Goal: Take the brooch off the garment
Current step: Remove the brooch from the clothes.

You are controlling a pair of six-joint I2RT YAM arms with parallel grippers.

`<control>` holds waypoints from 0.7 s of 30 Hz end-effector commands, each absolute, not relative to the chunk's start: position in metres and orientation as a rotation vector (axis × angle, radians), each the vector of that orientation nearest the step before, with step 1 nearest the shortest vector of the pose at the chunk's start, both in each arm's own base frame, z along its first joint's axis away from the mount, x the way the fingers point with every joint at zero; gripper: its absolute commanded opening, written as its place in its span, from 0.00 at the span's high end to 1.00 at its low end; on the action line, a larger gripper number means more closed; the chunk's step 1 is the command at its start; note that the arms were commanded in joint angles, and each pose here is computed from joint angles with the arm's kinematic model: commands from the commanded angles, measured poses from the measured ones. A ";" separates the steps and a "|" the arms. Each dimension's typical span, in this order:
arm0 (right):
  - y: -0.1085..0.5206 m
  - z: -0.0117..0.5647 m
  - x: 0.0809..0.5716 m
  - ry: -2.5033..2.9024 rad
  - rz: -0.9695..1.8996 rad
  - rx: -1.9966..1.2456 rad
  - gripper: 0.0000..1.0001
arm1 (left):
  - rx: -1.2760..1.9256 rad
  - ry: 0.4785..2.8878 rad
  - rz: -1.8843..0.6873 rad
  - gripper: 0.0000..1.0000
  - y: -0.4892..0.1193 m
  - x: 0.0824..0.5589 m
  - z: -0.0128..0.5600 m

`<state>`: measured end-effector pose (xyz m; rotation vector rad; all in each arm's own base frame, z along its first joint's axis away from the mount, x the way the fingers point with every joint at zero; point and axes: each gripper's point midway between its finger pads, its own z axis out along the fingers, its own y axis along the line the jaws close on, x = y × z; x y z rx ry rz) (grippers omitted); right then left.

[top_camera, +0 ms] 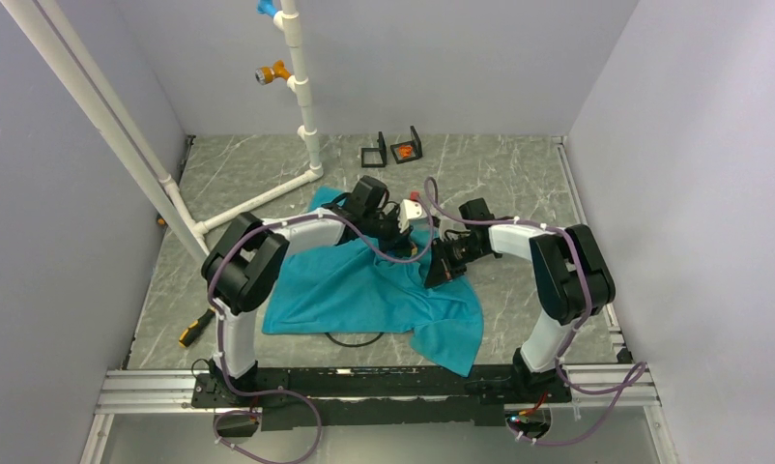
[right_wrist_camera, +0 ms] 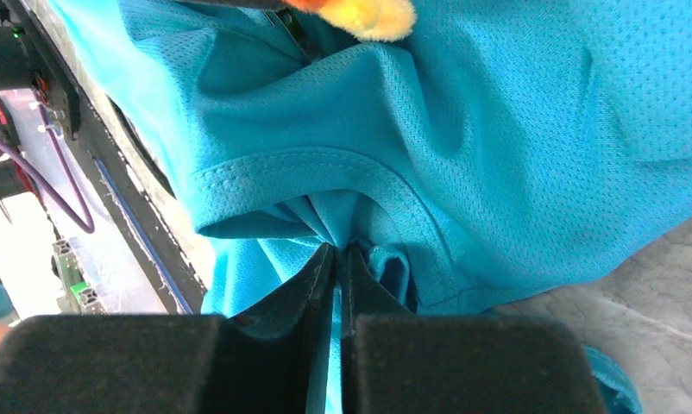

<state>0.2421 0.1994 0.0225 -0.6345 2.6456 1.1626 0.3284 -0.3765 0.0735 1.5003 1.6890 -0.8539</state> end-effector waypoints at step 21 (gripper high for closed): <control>0.208 0.142 0.275 2.106 1.016 -0.859 0.31 | 1.195 1.497 -1.210 1.00 -0.357 0.274 0.196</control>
